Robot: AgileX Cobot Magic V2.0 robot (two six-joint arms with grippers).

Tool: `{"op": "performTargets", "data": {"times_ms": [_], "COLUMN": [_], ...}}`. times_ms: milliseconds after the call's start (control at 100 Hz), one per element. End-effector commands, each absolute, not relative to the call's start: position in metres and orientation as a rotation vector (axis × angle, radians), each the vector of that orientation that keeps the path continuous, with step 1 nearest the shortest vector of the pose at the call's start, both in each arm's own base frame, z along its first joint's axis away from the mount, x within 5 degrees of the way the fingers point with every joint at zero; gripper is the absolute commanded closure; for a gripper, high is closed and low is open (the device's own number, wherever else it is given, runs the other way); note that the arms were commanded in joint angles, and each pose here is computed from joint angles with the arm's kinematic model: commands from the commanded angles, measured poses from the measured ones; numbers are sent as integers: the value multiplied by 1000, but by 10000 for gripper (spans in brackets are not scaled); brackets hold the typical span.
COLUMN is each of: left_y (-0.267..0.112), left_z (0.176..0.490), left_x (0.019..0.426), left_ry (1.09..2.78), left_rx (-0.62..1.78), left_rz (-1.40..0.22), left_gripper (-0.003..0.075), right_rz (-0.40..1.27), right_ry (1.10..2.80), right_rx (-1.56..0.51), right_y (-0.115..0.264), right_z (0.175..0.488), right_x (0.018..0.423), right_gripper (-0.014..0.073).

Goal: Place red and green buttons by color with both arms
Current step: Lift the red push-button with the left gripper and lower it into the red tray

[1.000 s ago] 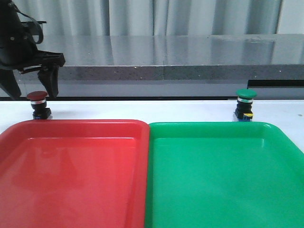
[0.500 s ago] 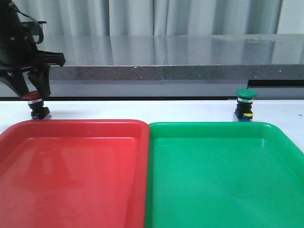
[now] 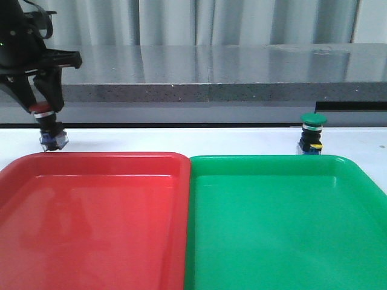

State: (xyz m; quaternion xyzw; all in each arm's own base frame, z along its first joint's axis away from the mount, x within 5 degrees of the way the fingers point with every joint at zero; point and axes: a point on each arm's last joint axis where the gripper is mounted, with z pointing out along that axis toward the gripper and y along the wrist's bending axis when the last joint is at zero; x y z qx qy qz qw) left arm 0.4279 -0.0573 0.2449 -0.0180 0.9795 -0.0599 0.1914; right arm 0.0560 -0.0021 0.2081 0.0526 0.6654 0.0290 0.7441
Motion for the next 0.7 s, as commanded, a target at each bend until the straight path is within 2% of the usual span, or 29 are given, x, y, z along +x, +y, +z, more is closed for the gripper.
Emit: {"op": "performTargets", "data": {"times_ms": [0,170,310,510,690], "left_y": [-60,-65,-78,-95,-108], "left_z": [306,342,356,345,315], "left_x": [415,392,372,336,313], "left_ry": [2577,2520,2468,2484,2530], "left_rx": [-51,-56,-48,-39,-58], "left_rz": [-200,-216,-219,-69,-17], "left_gripper": [681,681,681,681,681], "right_rz": [55,55,55,55,55], "right_ry": [1338,1338,1338,1338,1338], "right_rx": [93,93,93,93,93], "right_y": [-2,-2,-2,-2,-2], "right_z": [223,223,223,223,223], "right_x": [52,52,52,52,52], "right_gripper": [651,651,651,651,651]}}
